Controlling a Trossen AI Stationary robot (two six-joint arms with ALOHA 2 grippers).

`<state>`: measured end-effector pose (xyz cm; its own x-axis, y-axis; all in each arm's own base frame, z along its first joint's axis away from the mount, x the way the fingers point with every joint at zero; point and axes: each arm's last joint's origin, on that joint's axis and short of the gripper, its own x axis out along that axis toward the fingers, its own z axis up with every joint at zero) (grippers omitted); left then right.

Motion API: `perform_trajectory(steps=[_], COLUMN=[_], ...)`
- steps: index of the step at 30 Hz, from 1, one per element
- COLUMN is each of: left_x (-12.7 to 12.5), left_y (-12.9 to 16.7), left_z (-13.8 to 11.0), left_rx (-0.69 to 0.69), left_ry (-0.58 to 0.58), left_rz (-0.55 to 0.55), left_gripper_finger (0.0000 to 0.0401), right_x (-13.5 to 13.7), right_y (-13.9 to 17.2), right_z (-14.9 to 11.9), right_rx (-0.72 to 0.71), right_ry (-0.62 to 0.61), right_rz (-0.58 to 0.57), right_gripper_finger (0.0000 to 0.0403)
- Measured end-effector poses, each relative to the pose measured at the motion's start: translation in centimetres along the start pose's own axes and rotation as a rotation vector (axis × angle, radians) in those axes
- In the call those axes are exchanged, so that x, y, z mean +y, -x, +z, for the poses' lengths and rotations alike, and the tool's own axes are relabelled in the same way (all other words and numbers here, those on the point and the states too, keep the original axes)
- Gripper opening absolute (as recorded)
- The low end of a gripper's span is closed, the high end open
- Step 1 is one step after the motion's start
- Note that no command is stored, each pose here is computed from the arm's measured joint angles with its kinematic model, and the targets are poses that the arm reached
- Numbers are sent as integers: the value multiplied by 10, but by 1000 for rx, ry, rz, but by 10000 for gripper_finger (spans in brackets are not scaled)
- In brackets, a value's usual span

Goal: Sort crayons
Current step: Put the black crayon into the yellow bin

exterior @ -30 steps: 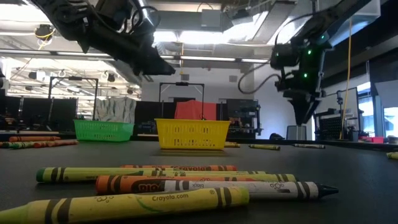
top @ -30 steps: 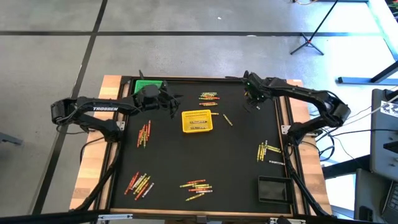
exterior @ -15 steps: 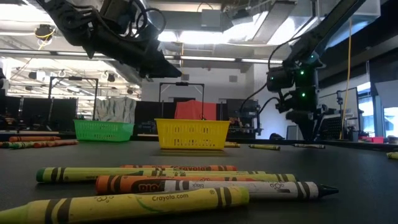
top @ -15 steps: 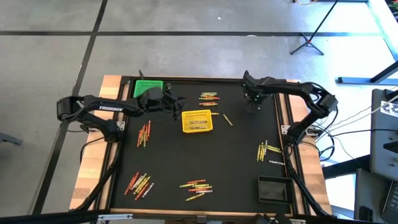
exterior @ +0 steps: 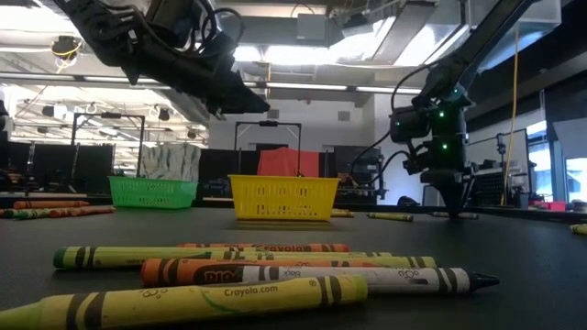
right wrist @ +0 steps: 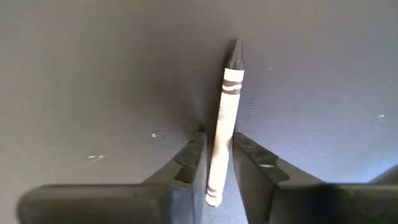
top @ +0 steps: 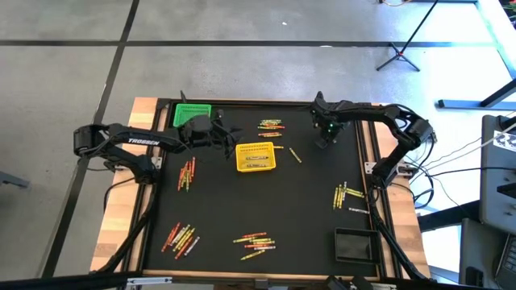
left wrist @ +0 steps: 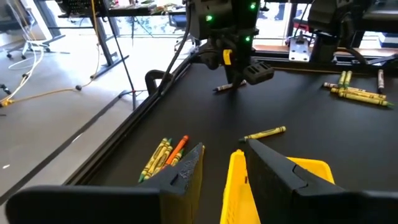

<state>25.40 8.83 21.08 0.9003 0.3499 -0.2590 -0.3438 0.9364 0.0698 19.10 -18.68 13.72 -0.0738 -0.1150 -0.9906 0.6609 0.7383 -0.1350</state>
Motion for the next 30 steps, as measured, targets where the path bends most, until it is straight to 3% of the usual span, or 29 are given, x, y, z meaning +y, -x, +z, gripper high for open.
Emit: perform_trajectory(steps=[9, 15, 30], left_x=[0, 0, 0], left_y=[0, 0, 0], left_z=[2, 2, 2], left_rx=[-25, -19, -19], left_ry=[0, 0, -1], left_rz=[2, 2, 2], left_gripper_finger=[107, 107, 107], right_x=[1, 9, 95], right_y=[0, 9, 66], right_z=[0, -2, -4], right_rx=[0, -40, -467], right_ry=[86, 122, 401], right_rz=[6, 3, 165], right_gripper_finger=[9, 19, 24])
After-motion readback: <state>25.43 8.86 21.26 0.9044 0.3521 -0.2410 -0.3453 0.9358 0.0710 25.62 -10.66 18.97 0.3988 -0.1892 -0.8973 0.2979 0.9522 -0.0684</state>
